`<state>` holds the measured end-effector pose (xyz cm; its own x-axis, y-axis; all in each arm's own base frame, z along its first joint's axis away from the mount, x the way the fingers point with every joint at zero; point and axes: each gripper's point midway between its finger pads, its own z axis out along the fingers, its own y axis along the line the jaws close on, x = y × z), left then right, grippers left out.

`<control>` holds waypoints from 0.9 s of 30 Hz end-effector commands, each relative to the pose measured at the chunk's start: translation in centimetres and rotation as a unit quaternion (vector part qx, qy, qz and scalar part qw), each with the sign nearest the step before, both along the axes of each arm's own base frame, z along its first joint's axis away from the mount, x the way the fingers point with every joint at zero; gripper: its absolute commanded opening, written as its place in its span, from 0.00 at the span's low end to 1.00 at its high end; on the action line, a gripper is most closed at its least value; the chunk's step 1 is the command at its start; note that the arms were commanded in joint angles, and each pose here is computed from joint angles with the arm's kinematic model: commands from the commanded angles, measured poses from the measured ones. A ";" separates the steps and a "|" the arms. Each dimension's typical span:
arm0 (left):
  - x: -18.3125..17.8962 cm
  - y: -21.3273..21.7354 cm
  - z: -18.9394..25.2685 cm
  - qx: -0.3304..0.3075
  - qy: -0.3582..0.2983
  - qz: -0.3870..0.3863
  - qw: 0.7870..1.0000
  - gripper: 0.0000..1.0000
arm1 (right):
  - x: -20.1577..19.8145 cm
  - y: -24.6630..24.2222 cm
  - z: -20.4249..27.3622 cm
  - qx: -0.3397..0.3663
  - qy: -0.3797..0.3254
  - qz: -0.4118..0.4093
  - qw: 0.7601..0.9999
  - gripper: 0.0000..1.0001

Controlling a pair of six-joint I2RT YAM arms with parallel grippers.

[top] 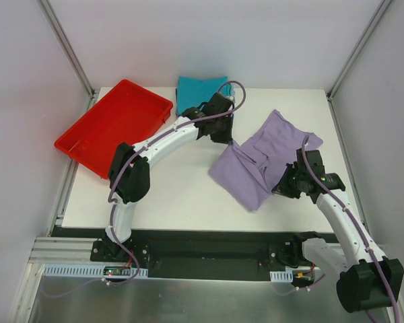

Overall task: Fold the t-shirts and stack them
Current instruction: Fold the folded rectangular tshirt in 1/3 of the way

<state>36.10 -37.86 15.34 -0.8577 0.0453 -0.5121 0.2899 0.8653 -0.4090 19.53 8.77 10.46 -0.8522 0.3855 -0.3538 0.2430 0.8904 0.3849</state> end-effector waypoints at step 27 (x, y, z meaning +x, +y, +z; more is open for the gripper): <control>8.4 -6.2 -4.4 -0.068 -0.012 -0.040 0.997 0.06 | 10.5 -6.0 -1.9 -0.010 -0.038 -0.076 0.996 0.00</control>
